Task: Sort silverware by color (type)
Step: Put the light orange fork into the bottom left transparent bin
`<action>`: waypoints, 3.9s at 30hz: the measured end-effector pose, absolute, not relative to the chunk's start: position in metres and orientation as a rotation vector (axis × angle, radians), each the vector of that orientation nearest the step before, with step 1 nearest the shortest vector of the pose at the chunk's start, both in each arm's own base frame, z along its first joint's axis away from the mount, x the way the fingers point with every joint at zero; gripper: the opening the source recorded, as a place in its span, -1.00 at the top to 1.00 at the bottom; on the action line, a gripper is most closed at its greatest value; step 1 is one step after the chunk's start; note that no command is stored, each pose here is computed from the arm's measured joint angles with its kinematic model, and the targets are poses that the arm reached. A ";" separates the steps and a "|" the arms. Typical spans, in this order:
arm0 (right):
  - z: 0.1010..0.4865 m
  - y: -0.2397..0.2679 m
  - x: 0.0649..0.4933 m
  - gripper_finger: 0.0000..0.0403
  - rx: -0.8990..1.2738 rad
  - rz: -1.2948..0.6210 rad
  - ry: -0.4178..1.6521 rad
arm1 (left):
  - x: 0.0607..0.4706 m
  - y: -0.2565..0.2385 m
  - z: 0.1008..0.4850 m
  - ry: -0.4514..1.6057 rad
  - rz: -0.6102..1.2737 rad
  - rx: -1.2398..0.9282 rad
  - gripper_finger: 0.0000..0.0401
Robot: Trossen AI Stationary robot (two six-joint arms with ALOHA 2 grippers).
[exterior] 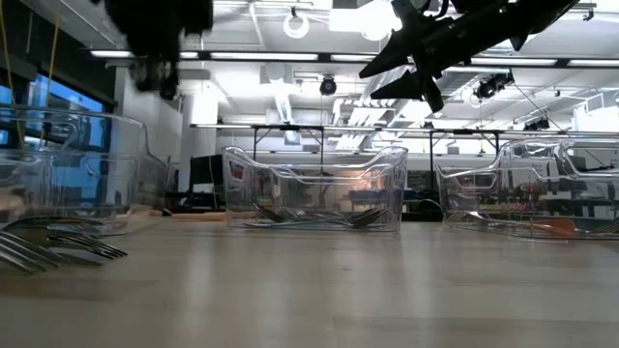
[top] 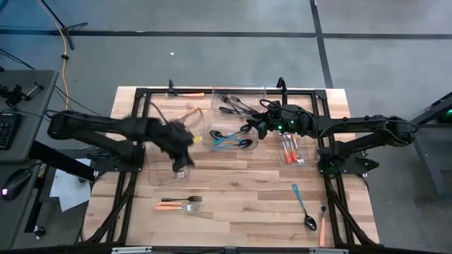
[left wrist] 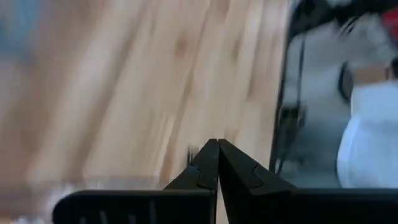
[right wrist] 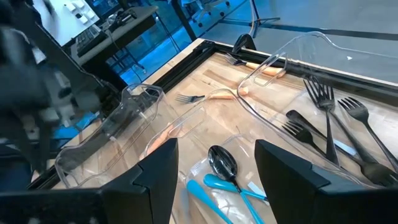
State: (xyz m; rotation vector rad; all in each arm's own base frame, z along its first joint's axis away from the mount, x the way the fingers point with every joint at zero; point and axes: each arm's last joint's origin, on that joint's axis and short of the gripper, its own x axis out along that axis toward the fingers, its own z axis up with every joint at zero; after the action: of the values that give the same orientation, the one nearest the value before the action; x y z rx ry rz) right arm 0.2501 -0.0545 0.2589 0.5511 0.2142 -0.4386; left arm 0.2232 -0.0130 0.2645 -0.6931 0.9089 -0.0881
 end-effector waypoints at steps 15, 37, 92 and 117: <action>0.259 -0.055 0.250 0.02 0.554 -0.441 0.212 | 0.199 0.102 0.379 0.502 0.607 -0.135 0.99; 0.259 -0.055 0.250 0.02 0.528 -0.437 0.217 | 0.223 0.213 0.287 0.830 0.733 -0.446 -0.16; 0.259 -0.054 0.250 0.02 0.570 -0.442 0.212 | 0.241 0.241 0.142 1.405 0.656 -0.621 0.88; 0.258 -0.054 0.250 0.02 0.581 -0.433 0.218 | 0.171 0.118 0.399 0.315 0.539 -0.180 0.89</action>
State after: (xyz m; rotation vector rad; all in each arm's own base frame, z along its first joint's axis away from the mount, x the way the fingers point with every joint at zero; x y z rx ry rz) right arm 0.2500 -0.0541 0.2583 0.5806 0.2176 -0.4331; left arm 0.1711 0.1175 0.3986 -0.1800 0.3147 0.5390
